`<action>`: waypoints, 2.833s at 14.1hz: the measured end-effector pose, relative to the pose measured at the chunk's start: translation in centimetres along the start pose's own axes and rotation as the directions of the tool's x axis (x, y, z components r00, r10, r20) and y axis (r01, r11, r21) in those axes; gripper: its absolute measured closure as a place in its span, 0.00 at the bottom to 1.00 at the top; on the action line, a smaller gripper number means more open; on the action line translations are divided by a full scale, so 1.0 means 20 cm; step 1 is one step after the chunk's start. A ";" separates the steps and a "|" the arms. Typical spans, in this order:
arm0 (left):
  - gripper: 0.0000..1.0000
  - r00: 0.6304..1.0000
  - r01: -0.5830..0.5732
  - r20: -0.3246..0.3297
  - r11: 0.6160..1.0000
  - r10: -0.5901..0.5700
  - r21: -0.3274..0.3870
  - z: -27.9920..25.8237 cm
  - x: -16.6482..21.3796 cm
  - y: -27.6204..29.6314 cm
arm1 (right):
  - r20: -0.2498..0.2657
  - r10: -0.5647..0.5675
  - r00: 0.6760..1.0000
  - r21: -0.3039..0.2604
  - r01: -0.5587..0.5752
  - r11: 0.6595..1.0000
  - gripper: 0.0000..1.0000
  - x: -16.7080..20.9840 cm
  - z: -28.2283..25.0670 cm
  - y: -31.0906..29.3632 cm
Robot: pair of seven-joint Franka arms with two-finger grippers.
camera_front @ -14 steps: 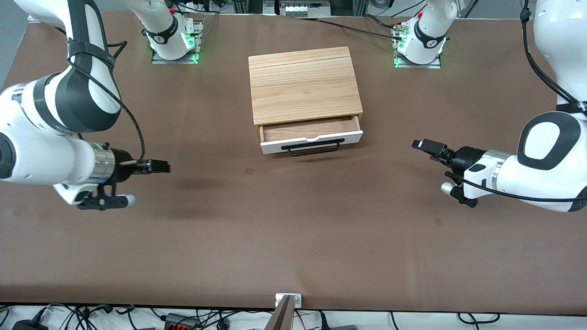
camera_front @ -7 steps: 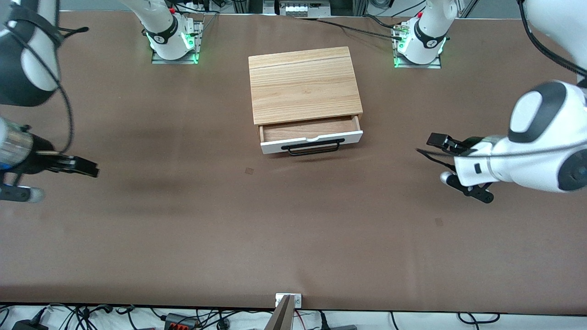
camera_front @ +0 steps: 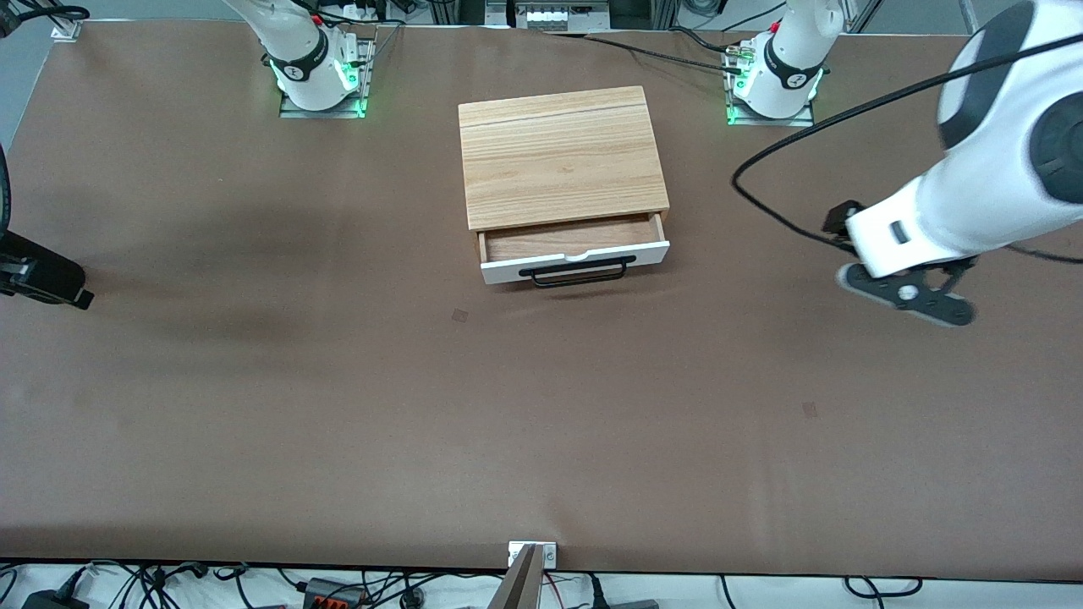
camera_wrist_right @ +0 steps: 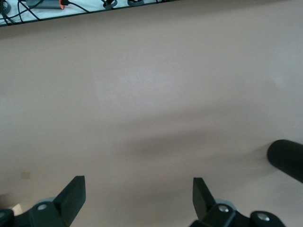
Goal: Pull top drawer with both arms simultaneously
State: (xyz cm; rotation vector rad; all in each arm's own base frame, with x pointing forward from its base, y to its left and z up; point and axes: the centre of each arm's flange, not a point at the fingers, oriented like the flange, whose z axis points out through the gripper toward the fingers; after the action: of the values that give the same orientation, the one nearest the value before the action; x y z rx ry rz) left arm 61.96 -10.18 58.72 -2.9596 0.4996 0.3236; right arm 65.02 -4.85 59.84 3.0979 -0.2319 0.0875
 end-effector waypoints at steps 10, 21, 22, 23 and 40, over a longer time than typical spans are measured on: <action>0.00 0.942 0.272 -0.163 0.952 -0.293 -0.140 0.01 -0.45 -0.18 | 0.027 -0.049 0.998 -0.007 0.049 0.999 0.00 -0.15 0.08 0.00; 0.00 0.951 0.248 -0.153 0.959 -0.267 -0.135 0.05 -0.54 -0.12 | 0.029 -0.099 0.995 -0.003 0.099 0.995 0.00 -0.40 0.11 0.02; 0.00 0.951 0.247 -0.155 0.960 -0.266 -0.135 0.05 -0.54 -0.12 | 0.050 -0.099 0.994 -0.003 0.099 0.995 0.00 -0.42 0.12 0.02; 0.00 0.951 0.245 -0.158 0.960 -0.265 -0.135 0.05 -0.54 -0.12 | 0.066 -0.099 0.993 -0.003 0.099 0.995 0.00 -0.43 0.12 0.02; 0.00 0.953 0.237 -0.161 0.962 -0.257 -0.133 0.05 -0.52 -0.10 | 0.068 -0.103 0.992 -0.001 0.104 0.995 0.00 -0.44 0.11 0.00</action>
State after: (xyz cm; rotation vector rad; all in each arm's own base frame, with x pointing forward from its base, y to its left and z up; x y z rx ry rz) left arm 52.90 -4.86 60.31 -3.1303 0.1247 0.0634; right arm 56.52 -3.72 57.06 3.1044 -0.0725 -0.0213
